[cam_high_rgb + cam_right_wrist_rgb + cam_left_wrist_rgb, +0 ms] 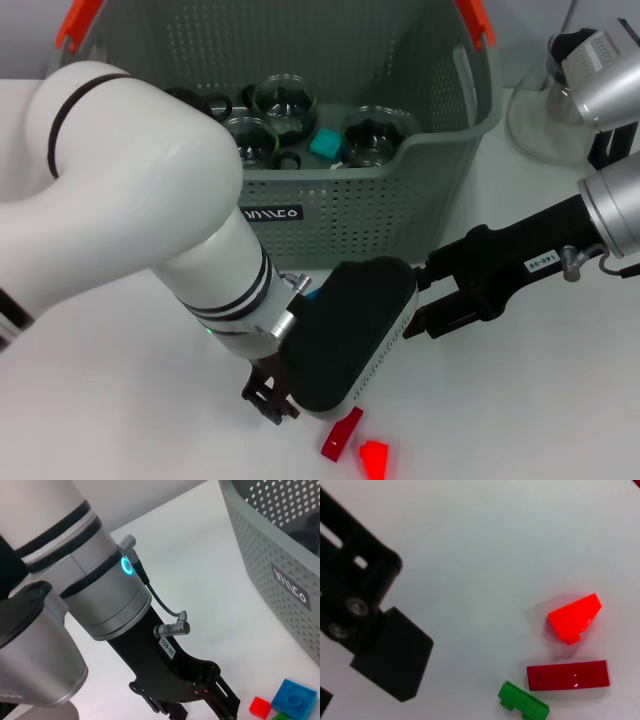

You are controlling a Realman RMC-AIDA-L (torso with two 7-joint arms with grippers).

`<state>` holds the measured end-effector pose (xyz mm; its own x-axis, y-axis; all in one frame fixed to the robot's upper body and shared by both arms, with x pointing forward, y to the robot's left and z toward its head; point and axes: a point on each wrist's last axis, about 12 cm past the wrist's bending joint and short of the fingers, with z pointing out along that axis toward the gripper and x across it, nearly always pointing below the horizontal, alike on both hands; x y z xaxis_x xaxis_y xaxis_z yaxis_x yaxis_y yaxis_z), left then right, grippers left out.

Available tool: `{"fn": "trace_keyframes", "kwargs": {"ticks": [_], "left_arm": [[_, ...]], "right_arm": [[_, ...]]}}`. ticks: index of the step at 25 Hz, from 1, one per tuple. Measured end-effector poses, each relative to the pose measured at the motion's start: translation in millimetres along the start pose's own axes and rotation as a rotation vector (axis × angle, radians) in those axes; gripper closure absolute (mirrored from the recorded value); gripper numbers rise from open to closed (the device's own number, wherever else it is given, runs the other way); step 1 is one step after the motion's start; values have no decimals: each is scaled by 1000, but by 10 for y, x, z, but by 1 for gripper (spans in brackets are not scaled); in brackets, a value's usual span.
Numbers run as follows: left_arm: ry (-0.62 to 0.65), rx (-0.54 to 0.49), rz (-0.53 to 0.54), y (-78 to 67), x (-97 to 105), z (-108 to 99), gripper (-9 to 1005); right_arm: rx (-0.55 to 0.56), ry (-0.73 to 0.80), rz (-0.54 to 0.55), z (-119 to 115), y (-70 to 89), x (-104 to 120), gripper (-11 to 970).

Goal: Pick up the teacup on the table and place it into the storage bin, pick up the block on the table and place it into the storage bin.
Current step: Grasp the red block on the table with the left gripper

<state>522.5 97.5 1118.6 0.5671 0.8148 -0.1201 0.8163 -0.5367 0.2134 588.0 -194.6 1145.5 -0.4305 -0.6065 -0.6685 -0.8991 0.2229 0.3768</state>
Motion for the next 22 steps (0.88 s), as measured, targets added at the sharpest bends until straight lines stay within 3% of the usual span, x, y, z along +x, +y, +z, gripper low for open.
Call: {"fn": "trace_keyframes", "kwargs": {"ticks": [4, 10, 22], "left_arm": [[3, 1, 4, 8, -7, 2, 197], [10, 5, 13, 18, -21, 24, 344], [30, 26, -14, 60, -34, 70, 437]], "right_arm": [[-2, -1, 0, 7, 3, -1, 245], [-3, -2, 0, 13, 6, -2, 247], [4, -6, -4, 20, -1, 1, 249]]}}
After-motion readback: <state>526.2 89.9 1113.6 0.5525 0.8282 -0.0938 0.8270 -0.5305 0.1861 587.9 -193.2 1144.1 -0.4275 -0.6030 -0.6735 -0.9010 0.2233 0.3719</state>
